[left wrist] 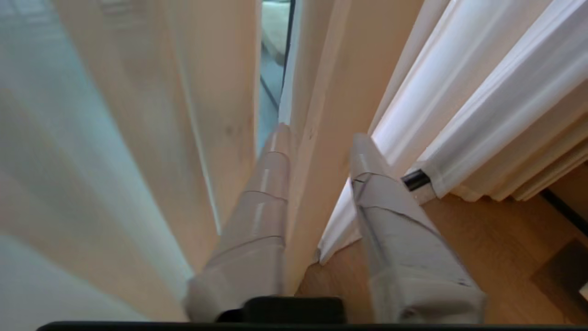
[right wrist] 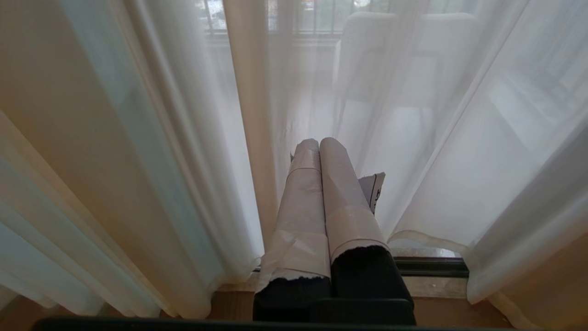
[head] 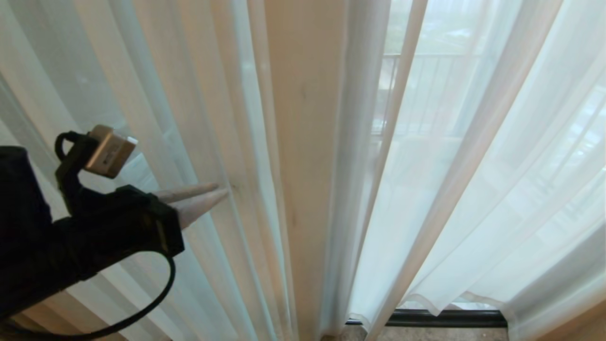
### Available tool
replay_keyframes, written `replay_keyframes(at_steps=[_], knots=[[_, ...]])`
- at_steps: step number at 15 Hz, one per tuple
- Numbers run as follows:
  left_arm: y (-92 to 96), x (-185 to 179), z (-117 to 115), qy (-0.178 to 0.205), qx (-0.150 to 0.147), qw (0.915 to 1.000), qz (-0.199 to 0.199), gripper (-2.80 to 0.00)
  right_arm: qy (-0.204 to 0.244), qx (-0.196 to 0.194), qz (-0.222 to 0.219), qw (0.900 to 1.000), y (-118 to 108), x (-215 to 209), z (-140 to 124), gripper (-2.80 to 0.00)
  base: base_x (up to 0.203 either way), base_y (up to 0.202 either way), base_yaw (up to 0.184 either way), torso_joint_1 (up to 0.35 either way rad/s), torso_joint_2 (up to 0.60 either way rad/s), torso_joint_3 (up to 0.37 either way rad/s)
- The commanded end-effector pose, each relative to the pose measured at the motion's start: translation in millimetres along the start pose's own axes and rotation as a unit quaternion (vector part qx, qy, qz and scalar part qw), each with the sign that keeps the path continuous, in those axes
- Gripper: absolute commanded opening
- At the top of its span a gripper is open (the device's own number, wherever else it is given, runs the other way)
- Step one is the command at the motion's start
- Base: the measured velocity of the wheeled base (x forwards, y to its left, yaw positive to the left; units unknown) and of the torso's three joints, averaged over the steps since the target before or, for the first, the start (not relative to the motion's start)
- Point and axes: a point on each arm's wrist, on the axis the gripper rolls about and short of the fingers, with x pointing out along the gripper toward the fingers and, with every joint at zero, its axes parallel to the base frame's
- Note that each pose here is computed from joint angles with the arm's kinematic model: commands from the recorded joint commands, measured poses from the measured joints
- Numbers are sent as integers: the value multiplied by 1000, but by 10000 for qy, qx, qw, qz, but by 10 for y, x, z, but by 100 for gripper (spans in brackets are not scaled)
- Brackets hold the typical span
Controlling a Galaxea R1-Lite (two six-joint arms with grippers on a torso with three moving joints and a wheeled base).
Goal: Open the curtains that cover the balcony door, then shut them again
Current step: Pull the inner curtains open on both sides
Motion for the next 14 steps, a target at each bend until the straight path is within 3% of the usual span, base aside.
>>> replay_keyframes(at_steps=[1, 9, 12, 14], knots=[[-38, 249, -90, 144, 3, 9998, -160, 0, 0, 2, 0, 10000, 0, 0, 0, -280, 0, 0, 0, 0, 0, 0], [-53, 242, -223, 118, 207, 9996, -165, 0, 0, 2, 0, 10000, 0, 0, 0, -280, 0, 0, 0, 0, 0, 0], [-25, 247, -298, 191, 430, 9983, 358, 0, 0, -1, 0, 10000, 0, 0, 0, -280, 0, 0, 0, 0, 0, 0], [-15, 284, -311, 230, 490, 9974, 471, 0, 0, 2, 0, 10000, 0, 0, 0, -280, 0, 0, 0, 0, 0, 0]])
